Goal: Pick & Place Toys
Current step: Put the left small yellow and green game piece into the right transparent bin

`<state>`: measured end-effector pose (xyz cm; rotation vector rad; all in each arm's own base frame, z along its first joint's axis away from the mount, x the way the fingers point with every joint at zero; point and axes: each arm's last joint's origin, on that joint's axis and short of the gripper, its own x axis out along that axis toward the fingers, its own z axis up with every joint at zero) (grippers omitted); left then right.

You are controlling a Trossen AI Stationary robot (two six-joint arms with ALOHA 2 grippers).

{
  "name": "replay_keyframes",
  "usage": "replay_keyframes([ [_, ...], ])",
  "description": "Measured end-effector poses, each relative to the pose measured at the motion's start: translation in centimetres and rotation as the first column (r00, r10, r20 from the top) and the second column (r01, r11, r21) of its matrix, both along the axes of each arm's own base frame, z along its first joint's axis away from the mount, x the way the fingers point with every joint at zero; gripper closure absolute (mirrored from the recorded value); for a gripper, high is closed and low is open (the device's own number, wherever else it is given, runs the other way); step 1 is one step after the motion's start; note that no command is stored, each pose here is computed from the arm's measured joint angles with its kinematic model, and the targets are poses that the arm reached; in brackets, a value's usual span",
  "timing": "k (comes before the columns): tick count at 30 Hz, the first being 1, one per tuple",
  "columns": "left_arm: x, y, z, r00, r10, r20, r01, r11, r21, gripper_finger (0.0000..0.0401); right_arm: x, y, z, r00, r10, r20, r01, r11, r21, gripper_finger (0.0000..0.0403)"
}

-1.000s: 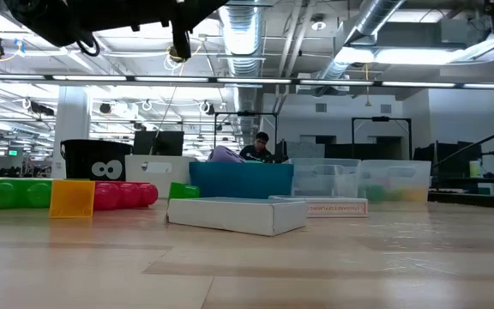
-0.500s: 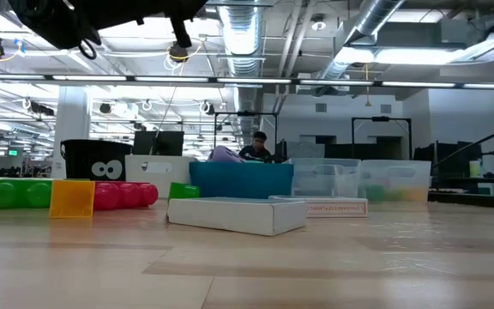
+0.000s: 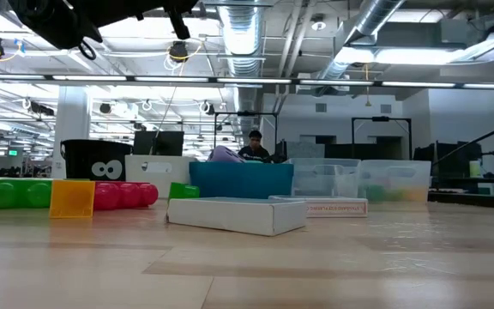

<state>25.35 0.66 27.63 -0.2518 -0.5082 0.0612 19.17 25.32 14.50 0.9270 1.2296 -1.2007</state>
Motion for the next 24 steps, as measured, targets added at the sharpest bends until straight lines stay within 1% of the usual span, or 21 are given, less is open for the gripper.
replay_keyframes([
  [17,0.0,-0.1,0.0,1.000,-0.011,0.004,0.011,1.000,0.006,0.0325,0.2,-0.1,0.0,1.000,0.001,-0.001,-0.001,1.000,-0.004,0.0173],
  [24,0.0,-0.1,0.0,1.000,-0.011,0.003,0.011,1.000,0.006,0.0325,0.0,-0.3,1.4,0.999,0.005,-0.053,-0.008,0.998,-0.062,0.0173],
])
